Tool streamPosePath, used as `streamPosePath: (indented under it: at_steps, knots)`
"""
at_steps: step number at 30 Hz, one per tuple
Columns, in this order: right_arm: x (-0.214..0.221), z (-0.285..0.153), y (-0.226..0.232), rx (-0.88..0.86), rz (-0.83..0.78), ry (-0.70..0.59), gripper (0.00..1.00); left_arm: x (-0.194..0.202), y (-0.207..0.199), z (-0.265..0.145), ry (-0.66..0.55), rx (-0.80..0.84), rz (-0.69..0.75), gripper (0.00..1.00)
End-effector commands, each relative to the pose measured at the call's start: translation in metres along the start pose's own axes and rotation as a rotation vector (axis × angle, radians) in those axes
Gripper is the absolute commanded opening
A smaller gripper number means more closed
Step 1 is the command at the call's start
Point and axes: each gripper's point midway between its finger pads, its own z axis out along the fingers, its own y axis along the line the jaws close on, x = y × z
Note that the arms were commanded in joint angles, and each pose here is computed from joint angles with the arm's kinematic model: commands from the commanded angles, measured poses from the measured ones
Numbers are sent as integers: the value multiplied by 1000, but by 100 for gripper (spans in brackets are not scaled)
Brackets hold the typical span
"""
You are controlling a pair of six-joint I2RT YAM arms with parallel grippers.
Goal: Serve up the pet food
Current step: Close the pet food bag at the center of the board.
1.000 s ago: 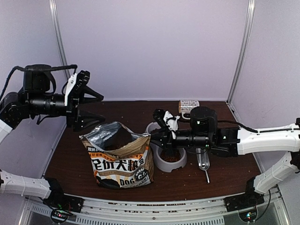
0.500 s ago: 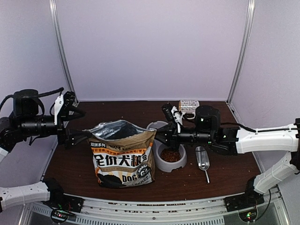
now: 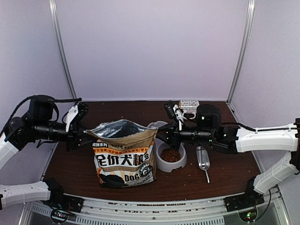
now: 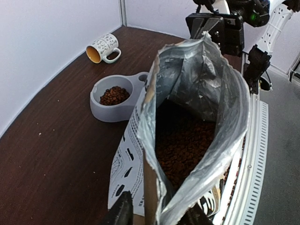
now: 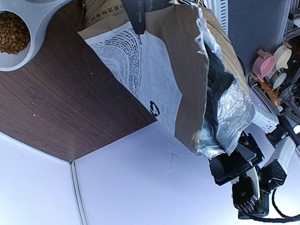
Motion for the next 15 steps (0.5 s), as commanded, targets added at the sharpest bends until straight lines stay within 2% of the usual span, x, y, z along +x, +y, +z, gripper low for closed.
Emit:
streamPosePath:
  at_steps: [1, 3, 5, 15]
  knots:
    - [-43, -8, -4, 10, -14, -147, 0, -11, -2, 6, -53, 37, 20, 29]
    - [-43, -9, -5, 12, -11, -147, 0, -11, -3, 10, -45, 61, 19, 13]
    - [-43, -11, -6, 22, -9, -144, 0, -13, -3, 10, -52, 64, 26, 1]
    - [-43, -57, -24, 212, -34, -140, 0, -40, 25, -23, -184, -136, 73, 0]
